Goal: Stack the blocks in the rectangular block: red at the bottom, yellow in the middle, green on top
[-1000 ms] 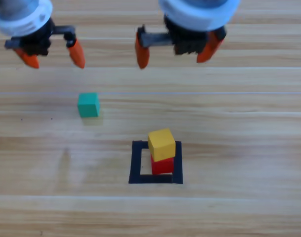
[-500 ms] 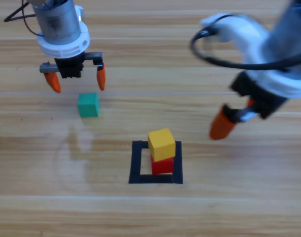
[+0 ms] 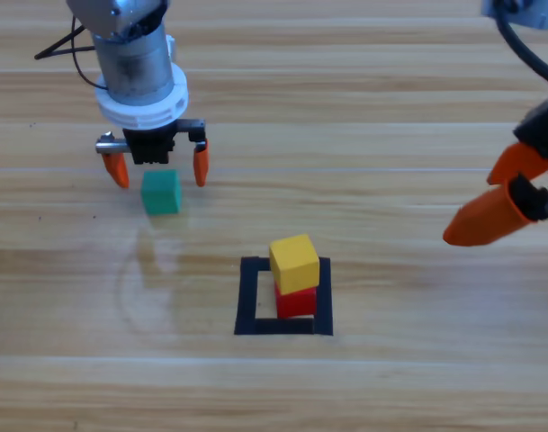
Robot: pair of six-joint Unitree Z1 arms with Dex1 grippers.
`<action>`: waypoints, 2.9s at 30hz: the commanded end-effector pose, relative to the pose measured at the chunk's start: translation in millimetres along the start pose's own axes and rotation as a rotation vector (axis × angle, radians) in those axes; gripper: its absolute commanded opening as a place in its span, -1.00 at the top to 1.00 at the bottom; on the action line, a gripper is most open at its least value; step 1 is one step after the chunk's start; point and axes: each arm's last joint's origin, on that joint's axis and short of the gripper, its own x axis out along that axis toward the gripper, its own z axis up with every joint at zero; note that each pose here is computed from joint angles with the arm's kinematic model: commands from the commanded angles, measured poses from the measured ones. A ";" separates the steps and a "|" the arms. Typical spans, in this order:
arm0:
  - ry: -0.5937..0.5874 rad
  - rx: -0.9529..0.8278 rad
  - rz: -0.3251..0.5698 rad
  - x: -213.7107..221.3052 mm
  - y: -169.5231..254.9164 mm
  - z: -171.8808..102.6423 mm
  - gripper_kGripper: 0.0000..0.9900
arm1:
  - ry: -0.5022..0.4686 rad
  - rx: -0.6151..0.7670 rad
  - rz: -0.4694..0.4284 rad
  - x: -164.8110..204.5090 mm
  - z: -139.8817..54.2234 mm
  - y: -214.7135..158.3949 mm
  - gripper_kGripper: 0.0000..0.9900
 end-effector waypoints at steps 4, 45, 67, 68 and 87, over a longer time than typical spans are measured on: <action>0.079 0.020 0.074 50.7 -8.2 -2.7 -0.90 | -0.140 -0.029 -0.110 -41.1 -30.2 3.9 -1.00; 0.022 0.037 -0.021 -0.6 33.7 10.6 0.96 | -0.061 -0.002 -0.026 -10.2 -21.4 -2.8 -1.00; 0.048 0.008 -0.053 -122.4 -65.4 -157.3 1.00 | -0.036 0.006 -0.022 -1.9 -19.0 -5.6 -1.00; 0.049 0.010 -0.052 -121.8 -68.0 -160.0 1.00 | -0.036 0.006 -0.022 -1.6 -18.5 -5.7 -1.00; 0.049 -0.010 -0.053 -87.7 -121.1 -153.5 1.00 | -0.020 0.005 -0.012 4.7 -16.2 -6.0 -1.00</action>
